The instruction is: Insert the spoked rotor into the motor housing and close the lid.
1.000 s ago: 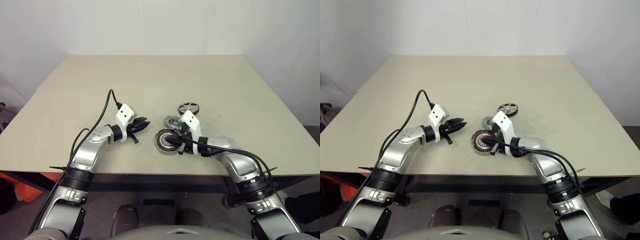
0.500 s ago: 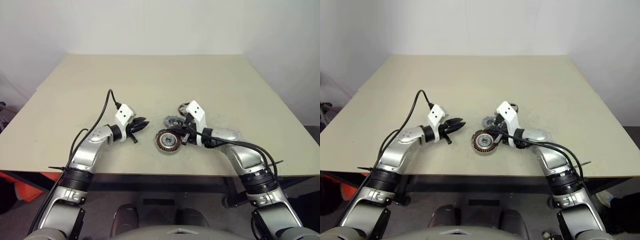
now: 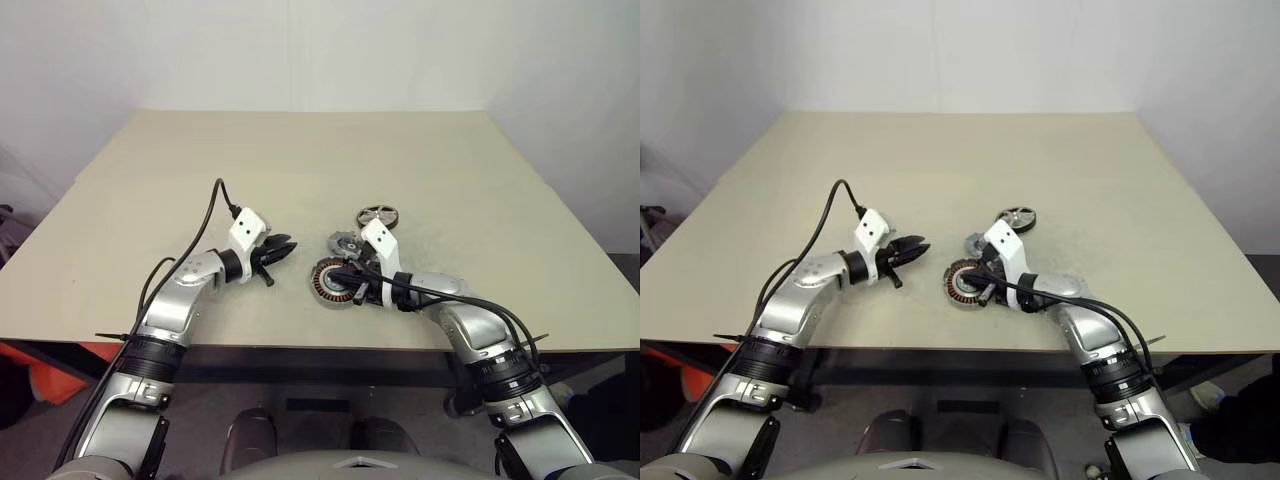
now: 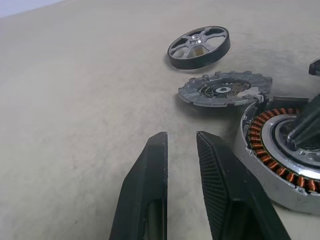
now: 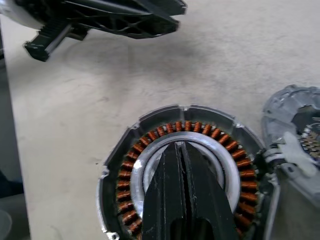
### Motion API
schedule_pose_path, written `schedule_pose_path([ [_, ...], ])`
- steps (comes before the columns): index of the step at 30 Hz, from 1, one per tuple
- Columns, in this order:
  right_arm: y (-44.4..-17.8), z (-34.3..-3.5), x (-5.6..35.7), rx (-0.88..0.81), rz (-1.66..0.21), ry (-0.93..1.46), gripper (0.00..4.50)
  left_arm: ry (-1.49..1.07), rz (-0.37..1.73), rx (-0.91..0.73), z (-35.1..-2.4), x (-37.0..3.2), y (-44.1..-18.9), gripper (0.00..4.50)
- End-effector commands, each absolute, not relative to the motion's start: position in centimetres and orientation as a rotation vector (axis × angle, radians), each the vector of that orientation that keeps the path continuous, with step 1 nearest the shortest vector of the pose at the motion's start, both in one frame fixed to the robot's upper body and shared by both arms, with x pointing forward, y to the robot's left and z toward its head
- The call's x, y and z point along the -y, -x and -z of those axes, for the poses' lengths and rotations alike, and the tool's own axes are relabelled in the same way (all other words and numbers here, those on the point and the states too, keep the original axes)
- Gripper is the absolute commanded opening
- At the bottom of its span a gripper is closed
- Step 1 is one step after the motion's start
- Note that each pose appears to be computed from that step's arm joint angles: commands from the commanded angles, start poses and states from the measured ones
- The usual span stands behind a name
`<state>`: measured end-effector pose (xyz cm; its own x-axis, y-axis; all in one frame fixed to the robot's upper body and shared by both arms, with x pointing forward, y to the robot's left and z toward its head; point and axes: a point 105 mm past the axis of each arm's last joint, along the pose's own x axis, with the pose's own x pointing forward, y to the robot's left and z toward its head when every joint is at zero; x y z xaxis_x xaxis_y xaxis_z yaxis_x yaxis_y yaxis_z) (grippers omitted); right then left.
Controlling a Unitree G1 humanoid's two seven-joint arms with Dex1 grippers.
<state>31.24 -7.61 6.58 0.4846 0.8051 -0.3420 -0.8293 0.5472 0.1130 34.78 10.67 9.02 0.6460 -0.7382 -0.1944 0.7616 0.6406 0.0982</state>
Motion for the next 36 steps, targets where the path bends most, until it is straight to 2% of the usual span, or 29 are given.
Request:
schedule_pose_path([
  [1, -32.8, -11.9, 8.3, -0.205, -0.981, 0.017, 0.04, -0.19, 0.843, -0.08, -10.7, -11.0, -35.2, 1.0],
  [5, -35.8, -14.3, 10.2, -0.13, -0.82, -0.123, 0.04, -0.19, 0.845, -0.077, -10.7, -10.7, -35.3, 1.0],
  [9, -39.9, -13.2, 13.4, -0.193, -0.528, -0.349, 0.04, -0.194, 0.85, -0.074, -10.6, -10.5, -35.3, 1.0],
  [12, -41.6, -11.7, 15.0, -0.225, -0.378, -0.423, 0.66, -0.2, 0.851, -0.076, -10.6, -10.6, -35.3, 1.0],
  [17, -43.2, -12.2, 16.4, -0.187, -0.223, -0.577, 2.31, -0.215, 0.845, -0.083, -10.6, -11.0, -35.3, 1.0],
  [20, -43.3, -13.2, 16.6, -0.156, -0.223, -0.672, 2.31, -0.221, 0.841, -0.088, -10.5, -11.2, -35.3, 1.0],
  [25, -42.9, -14.0, 17.1, -0.13, -0.233, -0.689, 2.31, -0.225, 0.842, -0.092, -10.4, -11.3, -35.2, 1.0],
  [32, -42.1, -11.3, 19.1, -0.228, -0.131, -0.765, 2.31, -0.227, 0.848, -0.094, -10.4, -11.1, -35.2, 1.0],
  [36, -41.6, -10.8, 19.3, -0.242, -0.124, -0.766, 2.31, -0.23, 0.853, -0.099, -10.3, -11.1, -35.2, 1.0],
])
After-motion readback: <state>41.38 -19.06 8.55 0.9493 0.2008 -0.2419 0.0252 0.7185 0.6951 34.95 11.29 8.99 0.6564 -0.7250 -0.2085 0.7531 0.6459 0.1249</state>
